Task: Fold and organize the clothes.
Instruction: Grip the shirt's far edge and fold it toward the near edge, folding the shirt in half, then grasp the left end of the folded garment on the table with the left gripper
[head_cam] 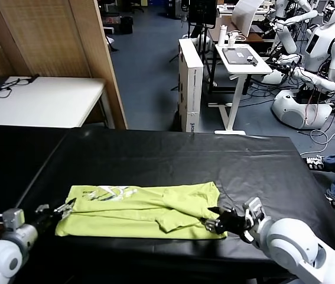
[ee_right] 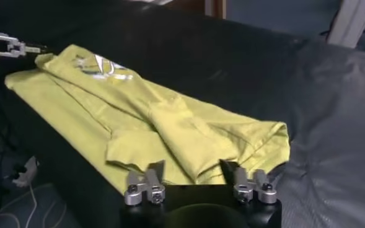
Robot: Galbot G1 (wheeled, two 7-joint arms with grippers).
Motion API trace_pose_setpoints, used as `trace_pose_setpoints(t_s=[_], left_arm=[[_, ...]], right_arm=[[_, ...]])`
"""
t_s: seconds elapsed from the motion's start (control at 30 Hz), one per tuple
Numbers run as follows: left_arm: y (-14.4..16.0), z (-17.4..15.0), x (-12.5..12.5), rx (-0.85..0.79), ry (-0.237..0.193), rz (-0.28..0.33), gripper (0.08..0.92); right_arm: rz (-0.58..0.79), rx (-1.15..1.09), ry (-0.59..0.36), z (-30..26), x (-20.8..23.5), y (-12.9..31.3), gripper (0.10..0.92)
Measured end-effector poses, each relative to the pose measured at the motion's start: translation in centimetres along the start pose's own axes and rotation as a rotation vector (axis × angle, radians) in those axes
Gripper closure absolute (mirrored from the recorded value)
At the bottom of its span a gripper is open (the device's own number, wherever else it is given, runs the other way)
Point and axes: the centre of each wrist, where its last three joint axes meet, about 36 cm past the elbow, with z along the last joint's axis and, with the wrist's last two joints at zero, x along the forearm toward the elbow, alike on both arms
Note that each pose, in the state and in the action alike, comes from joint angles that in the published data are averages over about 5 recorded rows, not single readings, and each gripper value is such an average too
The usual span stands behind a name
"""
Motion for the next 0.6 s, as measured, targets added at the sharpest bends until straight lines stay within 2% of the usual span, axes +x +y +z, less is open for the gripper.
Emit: trace_pose_setpoints(t_s=[0.13,0.33,0.6], left_arm=[[-0.1,-0.2,-1.3,0.027,-0.021,-0.012,0.094],[-1.0,-0.3,-3.6,0.041,-0.049,0.0,0.093],[-2.1,0.1,-6.2,0.048,-0.036,0.022,0.092]], right_arm=[[0.045,-0.033,-0.033,-0.1,-1.4,-1.3,0.116],[0.112,-0.095,-0.117,-0.4,-4.2,-2.3,0.115],[0.132,-0.152,-0.111,0.3,-7.1,-3.3,0.115]])
